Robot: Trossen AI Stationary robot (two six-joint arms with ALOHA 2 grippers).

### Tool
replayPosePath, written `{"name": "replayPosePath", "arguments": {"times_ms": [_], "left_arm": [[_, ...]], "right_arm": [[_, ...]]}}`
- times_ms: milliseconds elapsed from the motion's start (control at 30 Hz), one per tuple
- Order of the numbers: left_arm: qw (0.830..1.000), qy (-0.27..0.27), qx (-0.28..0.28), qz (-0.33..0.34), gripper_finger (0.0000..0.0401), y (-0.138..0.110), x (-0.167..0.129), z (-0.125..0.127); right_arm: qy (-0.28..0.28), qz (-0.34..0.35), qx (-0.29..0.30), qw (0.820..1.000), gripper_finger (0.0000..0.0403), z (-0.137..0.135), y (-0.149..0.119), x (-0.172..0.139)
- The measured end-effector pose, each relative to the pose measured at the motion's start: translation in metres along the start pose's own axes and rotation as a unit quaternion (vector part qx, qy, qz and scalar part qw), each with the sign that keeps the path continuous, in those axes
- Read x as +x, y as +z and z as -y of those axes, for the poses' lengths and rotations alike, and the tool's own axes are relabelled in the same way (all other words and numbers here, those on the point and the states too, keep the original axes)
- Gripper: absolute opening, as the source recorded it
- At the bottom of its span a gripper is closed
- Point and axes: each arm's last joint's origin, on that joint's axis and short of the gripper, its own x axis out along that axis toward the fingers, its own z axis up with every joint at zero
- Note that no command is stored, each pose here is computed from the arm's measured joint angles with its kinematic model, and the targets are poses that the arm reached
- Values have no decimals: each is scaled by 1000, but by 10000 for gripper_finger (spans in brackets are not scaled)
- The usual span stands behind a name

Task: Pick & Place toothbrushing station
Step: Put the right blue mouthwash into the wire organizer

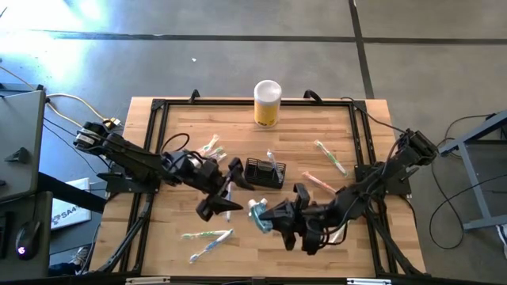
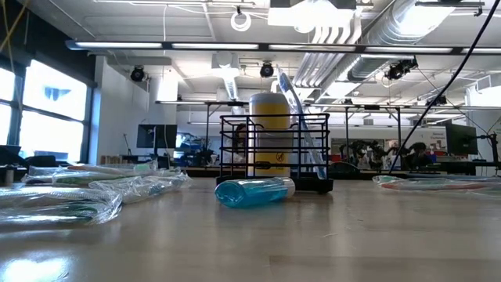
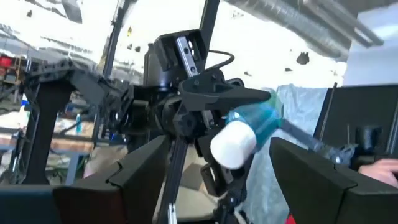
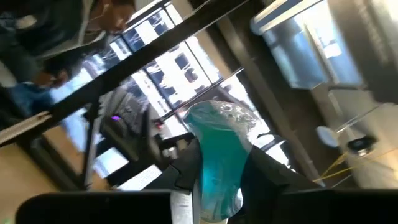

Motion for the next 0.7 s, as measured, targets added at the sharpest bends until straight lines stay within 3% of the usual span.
{"name": "replayPosePath", "arguments": {"times_ms": [167,700], "left_arm": [[1000,-5,-2,26,277,5,0,1],[999,-6,1,49,277,9,-1,2]], "right_arm": [[-9,45,4,999,68,10,-8,7],[-23,65,57,996,67,28,-33,19]]}}
